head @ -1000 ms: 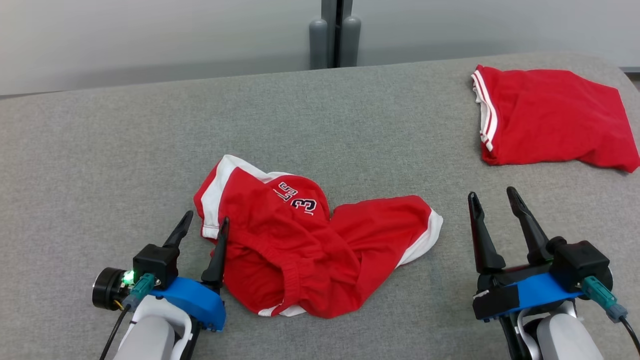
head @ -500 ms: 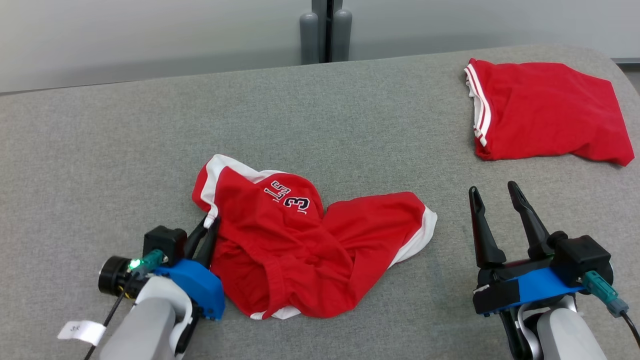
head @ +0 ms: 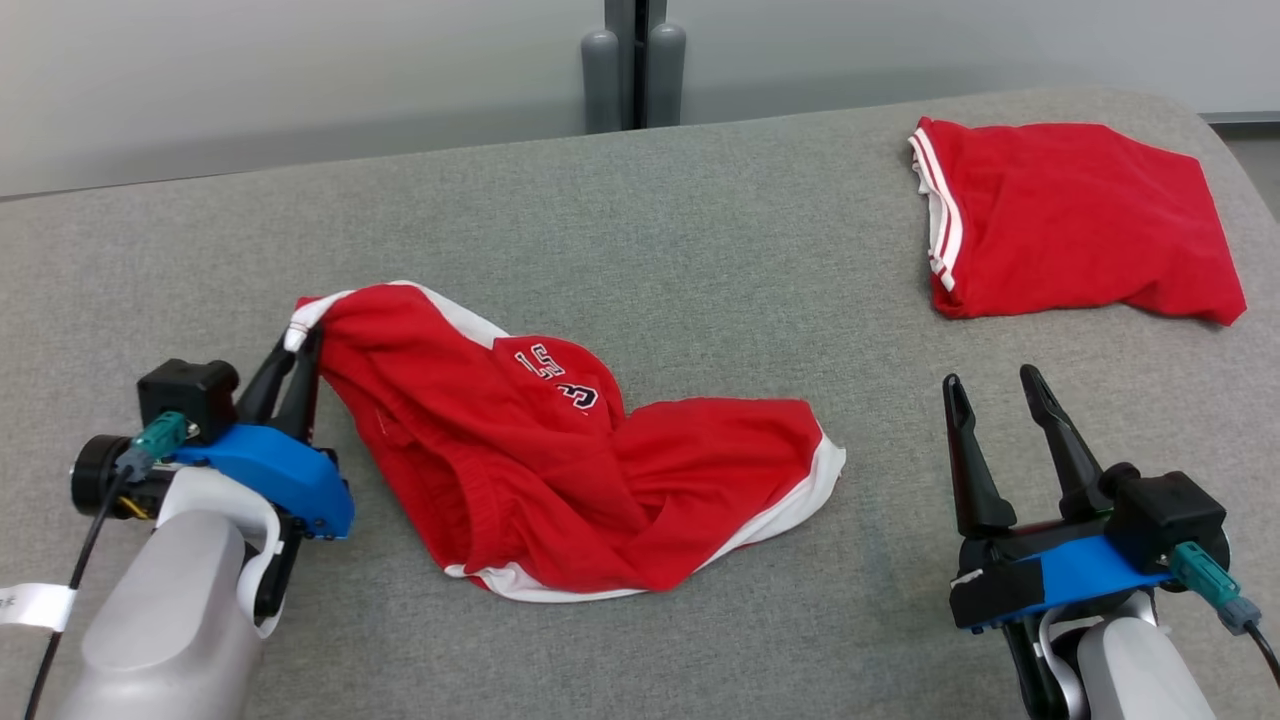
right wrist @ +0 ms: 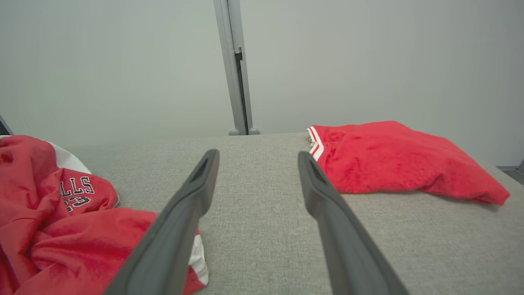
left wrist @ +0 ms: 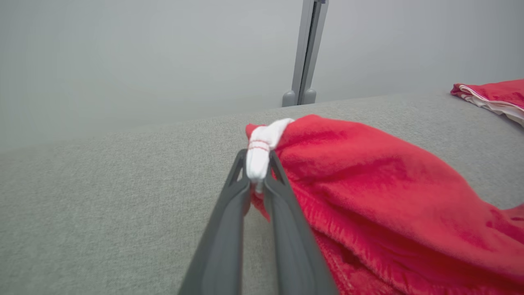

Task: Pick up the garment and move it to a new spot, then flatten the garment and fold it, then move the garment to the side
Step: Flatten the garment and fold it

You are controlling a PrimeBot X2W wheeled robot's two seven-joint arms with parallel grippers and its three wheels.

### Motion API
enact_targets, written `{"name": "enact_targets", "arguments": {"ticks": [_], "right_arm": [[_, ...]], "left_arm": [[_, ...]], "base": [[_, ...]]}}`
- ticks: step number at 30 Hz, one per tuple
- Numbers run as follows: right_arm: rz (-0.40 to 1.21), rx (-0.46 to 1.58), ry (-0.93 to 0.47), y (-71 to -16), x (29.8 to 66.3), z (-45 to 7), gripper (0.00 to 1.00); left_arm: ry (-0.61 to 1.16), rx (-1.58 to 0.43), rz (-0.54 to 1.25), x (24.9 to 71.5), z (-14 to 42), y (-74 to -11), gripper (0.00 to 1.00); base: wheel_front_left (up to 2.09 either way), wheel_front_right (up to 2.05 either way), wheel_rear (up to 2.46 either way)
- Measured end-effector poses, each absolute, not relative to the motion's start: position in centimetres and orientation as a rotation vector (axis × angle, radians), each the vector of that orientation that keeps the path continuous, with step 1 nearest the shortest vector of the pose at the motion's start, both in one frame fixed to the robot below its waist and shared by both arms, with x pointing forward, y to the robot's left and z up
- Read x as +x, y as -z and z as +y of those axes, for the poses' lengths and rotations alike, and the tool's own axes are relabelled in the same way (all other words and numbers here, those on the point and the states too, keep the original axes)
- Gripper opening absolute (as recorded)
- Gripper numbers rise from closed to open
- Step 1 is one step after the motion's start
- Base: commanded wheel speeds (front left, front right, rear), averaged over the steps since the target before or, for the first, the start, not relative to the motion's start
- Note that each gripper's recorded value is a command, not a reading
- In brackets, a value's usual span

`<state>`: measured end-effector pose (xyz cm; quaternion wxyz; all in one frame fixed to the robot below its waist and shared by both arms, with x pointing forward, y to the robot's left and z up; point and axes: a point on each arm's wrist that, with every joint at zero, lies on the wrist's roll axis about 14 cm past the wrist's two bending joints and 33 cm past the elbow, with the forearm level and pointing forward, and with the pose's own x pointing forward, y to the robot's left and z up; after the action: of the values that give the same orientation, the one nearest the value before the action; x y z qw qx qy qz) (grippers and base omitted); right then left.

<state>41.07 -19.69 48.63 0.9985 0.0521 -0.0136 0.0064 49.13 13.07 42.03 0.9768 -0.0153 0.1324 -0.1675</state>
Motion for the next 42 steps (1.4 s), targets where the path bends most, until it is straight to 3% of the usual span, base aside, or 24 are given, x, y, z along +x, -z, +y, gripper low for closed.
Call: {"name": "enact_targets", "arguments": {"ticks": [4,5,6,25,42], "right_arm": [[-0.021,0.103,-0.001,-48.4,40.9,-20.1,1.0],[-0.018,0.103,0.0,-48.4,40.8,-20.1,1.0],[-0.018,0.103,0.001,-48.4,40.8,-20.1,1.0],[-0.051,0.122,-0.069,-49.7,40.7,-17.6,1.0],[-0.051,0.137,-0.107,-49.8,40.2,-16.2,1.0]], "left_arm": [[0.298,-0.04,0.267,49.6,14.0,-42.0,0.03],[0.291,-0.04,0.266,49.6,14.1,-42.0,0.38],[0.289,-0.038,0.261,49.7,14.0,-42.1,1.0],[0.172,-0.08,-0.01,43.8,16.3,-49.0,1.0],[0.14,-0.067,-0.012,38.6,16.4,-48.5,1.0]], "base": [[0.0,0.0,0.0],[0.0,0.0,0.0],[0.0,0.0,0.0],[0.0,0.0,0.0],[0.0,0.0,0.0]]}}
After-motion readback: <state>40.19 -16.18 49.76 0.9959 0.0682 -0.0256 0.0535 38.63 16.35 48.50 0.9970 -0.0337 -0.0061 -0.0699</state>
